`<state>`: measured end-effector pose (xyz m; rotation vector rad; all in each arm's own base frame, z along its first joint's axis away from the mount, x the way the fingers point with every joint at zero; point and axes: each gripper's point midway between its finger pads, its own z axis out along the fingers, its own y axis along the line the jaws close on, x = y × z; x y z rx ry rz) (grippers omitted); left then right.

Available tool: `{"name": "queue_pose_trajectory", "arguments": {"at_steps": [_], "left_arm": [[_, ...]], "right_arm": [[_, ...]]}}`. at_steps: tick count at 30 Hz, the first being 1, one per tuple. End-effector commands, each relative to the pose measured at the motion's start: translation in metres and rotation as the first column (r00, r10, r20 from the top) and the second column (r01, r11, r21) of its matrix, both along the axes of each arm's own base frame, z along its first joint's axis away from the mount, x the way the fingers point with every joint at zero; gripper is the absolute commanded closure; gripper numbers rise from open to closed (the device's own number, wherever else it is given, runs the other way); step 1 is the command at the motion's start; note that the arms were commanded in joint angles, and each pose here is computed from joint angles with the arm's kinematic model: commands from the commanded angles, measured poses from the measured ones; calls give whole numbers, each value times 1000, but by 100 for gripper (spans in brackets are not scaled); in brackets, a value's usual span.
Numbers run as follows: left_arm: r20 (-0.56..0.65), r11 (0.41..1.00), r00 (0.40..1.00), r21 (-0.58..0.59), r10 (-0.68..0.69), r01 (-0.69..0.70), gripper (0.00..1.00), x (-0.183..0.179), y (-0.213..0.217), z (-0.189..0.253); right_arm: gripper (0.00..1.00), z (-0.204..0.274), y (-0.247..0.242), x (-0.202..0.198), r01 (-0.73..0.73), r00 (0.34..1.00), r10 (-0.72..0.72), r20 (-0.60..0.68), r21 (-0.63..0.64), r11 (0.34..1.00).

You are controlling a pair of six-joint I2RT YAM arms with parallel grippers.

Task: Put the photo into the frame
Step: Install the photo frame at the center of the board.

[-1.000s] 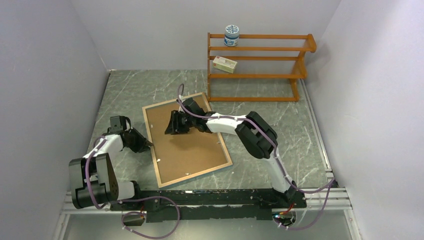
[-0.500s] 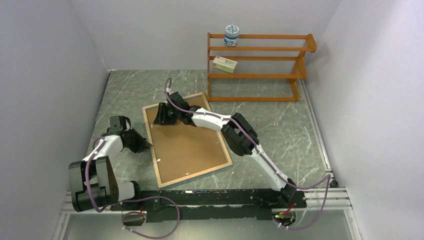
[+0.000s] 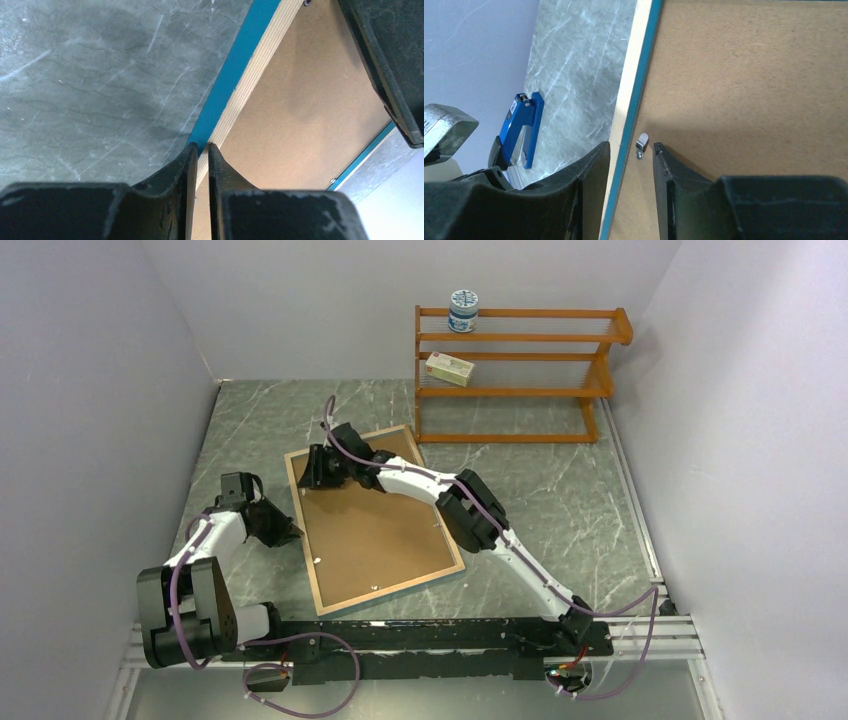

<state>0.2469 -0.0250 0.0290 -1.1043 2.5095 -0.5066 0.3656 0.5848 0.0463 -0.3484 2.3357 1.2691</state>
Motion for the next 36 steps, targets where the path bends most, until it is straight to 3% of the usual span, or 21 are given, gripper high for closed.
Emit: {"name": "queue_pose_trajectory", "arguments": {"at_steps": [1, 27, 36], "left_arm": [[-98, 1000, 995, 26, 3, -1, 83, -22, 1, -9], [-118, 985, 991, 165, 67, -47, 82, -18, 28, 13], [-107, 973, 988, 212, 115, -90, 81, -20, 37, 26]], "right_arm": [[59, -46, 1, -27, -56, 996, 50, -77, -77, 995], [59, -61, 4, -48, -220, 971, 221, -91, 21, 975], [57, -54, 11, -46, -287, 957, 289, -28, 56, 956]]}}
